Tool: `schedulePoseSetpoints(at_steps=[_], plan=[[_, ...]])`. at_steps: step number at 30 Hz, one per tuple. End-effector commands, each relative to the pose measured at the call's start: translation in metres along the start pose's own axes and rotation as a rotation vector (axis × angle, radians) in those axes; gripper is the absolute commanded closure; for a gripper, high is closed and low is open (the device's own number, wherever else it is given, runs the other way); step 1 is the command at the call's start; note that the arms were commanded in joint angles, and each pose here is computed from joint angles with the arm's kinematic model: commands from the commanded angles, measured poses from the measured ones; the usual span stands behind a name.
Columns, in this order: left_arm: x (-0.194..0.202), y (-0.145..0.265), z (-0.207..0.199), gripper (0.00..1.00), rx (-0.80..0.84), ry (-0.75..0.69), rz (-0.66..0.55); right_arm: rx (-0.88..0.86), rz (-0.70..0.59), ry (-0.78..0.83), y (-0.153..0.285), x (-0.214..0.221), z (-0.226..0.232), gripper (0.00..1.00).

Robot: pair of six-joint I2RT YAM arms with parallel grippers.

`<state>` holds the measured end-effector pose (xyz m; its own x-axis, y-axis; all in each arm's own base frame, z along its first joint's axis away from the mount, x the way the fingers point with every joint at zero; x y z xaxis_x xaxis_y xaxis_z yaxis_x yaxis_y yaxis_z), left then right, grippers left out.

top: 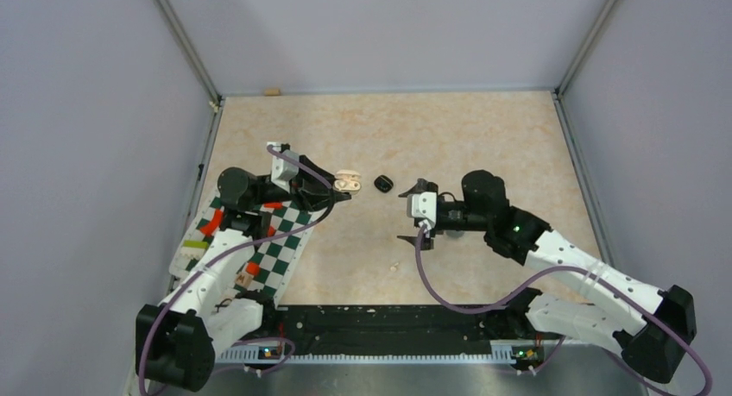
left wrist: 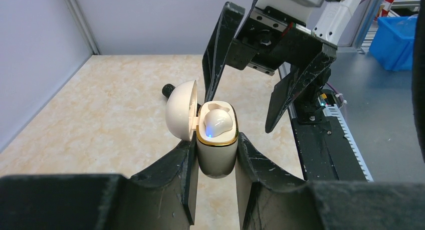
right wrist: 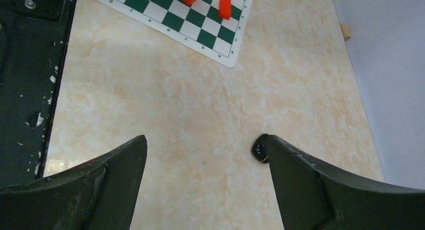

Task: Insert the wireless bluetooth earbuds into the charging case
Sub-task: Pick up the earbud from the center of the board.

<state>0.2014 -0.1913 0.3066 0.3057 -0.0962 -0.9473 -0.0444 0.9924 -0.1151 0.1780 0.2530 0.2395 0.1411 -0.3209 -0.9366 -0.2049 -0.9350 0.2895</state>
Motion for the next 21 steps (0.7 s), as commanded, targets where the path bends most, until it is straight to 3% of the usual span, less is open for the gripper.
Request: schedulePoseSetpoints(at_steps=[1,10,14,21], plan=[[-0.003,0.002,0.0,0.91,-0.011,-0.039,-0.006,-0.022,0.073,0.095,-0.007,0.019,-0.005,0.13],[-0.002,0.008,0.004,0.91,-0.041,-0.035,0.004,-0.068,0.177,0.115,-0.023,0.063,0.014,0.14],[-0.007,0.011,0.004,0.91,-0.057,-0.033,0.005,-0.117,0.112,0.114,-0.027,0.066,0.028,0.11],[-0.003,0.016,0.007,0.9,-0.079,-0.037,0.031,-0.235,0.223,0.046,-0.043,0.104,0.047,0.14]])
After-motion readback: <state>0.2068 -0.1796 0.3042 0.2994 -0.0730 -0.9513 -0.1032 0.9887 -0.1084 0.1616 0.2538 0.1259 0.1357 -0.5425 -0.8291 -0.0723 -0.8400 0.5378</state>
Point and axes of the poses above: each gripper's point midway between its finger pads, its own y axis back along the fingers, its own z axis along the line the jaws close on, x = y × z, the point moved 3 cm from there along y, back along the fingers, and after that the axes turned 14 degrees about -y, right-handed, at the moved point
